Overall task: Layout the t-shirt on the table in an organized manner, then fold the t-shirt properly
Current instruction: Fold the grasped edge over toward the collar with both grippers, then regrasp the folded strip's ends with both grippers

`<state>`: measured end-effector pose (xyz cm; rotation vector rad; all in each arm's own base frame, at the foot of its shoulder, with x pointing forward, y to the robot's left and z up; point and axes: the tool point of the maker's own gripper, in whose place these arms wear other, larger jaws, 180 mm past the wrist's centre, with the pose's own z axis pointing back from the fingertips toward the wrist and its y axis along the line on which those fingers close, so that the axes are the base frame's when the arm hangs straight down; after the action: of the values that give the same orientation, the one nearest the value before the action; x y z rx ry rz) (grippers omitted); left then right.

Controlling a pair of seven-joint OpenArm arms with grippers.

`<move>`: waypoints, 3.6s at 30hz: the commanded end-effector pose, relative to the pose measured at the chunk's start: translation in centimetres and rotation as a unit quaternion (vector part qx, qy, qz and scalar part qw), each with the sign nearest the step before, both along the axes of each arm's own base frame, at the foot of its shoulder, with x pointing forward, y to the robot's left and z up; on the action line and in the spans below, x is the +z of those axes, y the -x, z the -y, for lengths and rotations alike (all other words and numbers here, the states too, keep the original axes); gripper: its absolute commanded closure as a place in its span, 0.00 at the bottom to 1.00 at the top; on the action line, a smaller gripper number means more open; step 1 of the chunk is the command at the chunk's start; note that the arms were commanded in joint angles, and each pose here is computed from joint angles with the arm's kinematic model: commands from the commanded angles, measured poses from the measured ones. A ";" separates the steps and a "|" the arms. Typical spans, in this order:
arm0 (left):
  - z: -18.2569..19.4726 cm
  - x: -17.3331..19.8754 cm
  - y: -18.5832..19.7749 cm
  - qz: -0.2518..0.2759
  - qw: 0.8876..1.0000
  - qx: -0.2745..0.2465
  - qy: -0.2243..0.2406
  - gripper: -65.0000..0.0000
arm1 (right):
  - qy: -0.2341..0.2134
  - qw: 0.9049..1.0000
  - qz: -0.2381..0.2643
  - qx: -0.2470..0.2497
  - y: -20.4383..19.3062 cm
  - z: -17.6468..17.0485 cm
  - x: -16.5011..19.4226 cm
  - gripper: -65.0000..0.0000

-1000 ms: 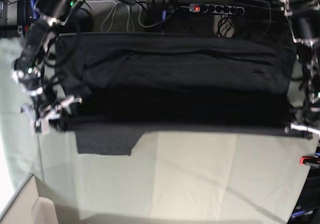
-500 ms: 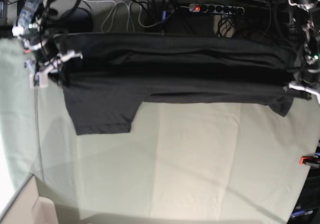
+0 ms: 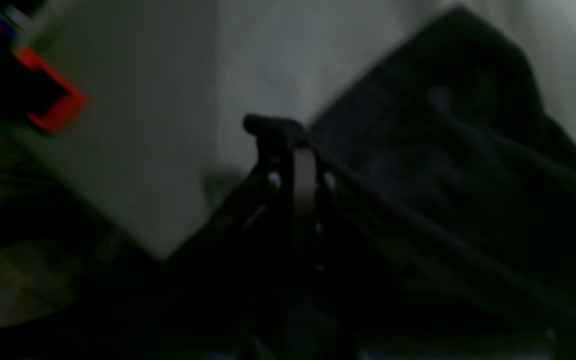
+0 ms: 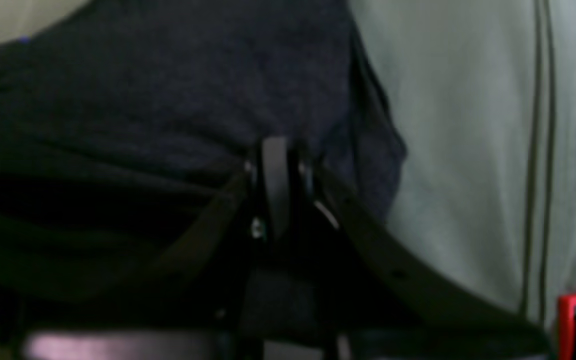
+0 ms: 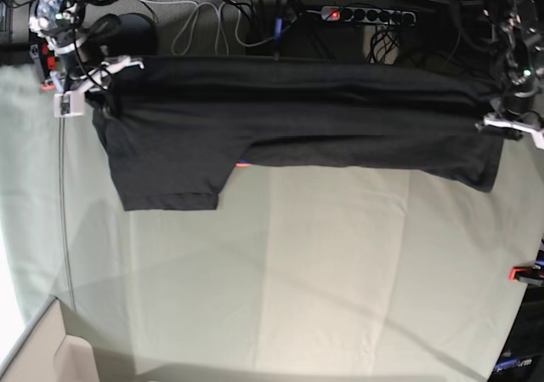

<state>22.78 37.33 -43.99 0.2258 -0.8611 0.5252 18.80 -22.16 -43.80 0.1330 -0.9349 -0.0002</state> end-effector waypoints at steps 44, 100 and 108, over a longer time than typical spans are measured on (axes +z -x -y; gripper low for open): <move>4.3 -0.5 -0.1 -0.015 0.992 -0.116 0.050 0.31 | 0.035 0.996 0.084 -0.010 -1.1 2.5 5.8 0.60; 4.6 4.9 -4.2 0.068 0.990 -0.122 0.017 0.20 | 0.045 0.994 0.094 0.020 -4.5 0.9 7.2 1.00; 4.1 5.3 -4.2 0.067 0.990 -0.125 0.009 0.20 | 0.016 0.999 0.030 -0.008 -1.1 1.9 2.8 1.00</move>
<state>26.29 32.82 -40.03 0.0546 -0.9529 0.3284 19.26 -23.46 -42.11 0.1065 -0.9463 0.0045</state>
